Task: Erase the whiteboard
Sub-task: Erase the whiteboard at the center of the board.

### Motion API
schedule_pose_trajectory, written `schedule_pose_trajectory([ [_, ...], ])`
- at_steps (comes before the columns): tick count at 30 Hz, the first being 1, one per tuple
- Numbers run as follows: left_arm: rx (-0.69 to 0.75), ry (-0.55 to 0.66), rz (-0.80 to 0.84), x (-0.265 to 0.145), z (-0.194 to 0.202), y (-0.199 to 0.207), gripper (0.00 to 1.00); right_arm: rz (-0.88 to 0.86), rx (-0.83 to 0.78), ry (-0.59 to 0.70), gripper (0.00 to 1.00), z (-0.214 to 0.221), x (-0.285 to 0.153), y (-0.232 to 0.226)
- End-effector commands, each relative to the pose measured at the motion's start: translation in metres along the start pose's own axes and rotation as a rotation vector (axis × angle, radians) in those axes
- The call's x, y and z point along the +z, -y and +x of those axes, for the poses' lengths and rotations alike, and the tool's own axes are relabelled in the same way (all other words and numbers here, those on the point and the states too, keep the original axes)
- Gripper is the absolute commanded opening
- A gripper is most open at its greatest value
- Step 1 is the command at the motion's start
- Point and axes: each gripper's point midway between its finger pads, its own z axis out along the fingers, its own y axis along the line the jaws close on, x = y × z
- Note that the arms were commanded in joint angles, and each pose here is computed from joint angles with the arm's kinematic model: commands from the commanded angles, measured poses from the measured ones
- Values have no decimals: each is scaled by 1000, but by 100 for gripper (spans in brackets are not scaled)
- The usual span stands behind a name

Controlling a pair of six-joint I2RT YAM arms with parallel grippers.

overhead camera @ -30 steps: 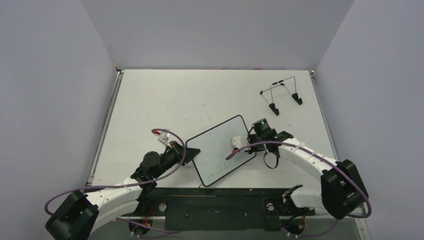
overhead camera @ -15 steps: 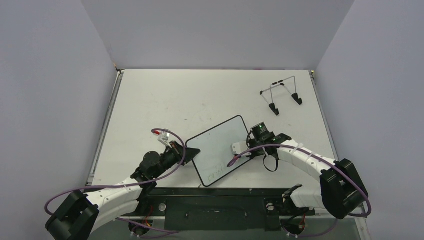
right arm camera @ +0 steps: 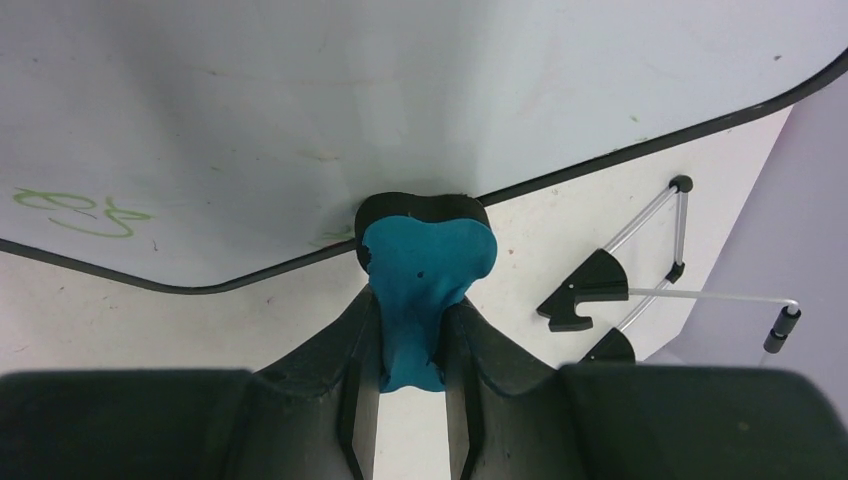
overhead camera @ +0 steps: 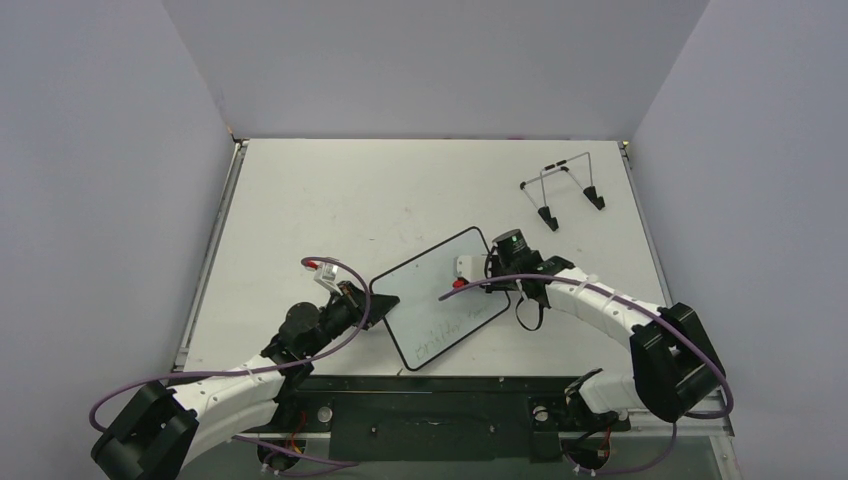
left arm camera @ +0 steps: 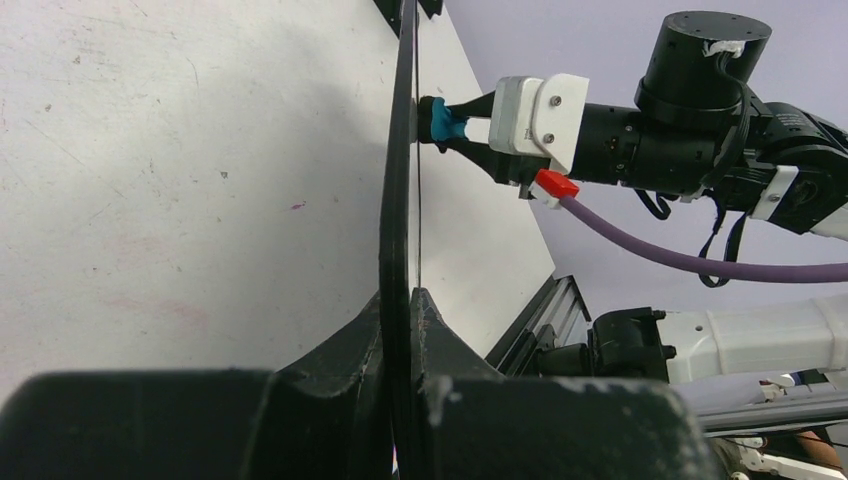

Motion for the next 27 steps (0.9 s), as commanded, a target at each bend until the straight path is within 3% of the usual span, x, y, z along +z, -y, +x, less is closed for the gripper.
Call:
schedule_pose_trajectory([
  [1, 30, 49, 164, 2, -21, 44, 0, -42, -69, -53, 0, 17, 4, -19],
  [6, 35, 53, 164, 2, -22, 44, 0, -229, -203, -31, 0, 33, 0, -79],
  [11, 35, 52, 168, 2, -22, 45, 0, -280, -233, -41, 0, 39, -5, -91],
  [20, 28, 47, 166, 2, -21, 45, 0, -86, -38, 63, 0, -17, -9, -2],
  [23, 25, 45, 168, 3, -21, 46, 0, -31, 12, 39, 0, -24, -6, 25],
  [27, 22, 45, 171, 2, -21, 46, 0, -18, 35, -51, 0, -7, 6, 24],
])
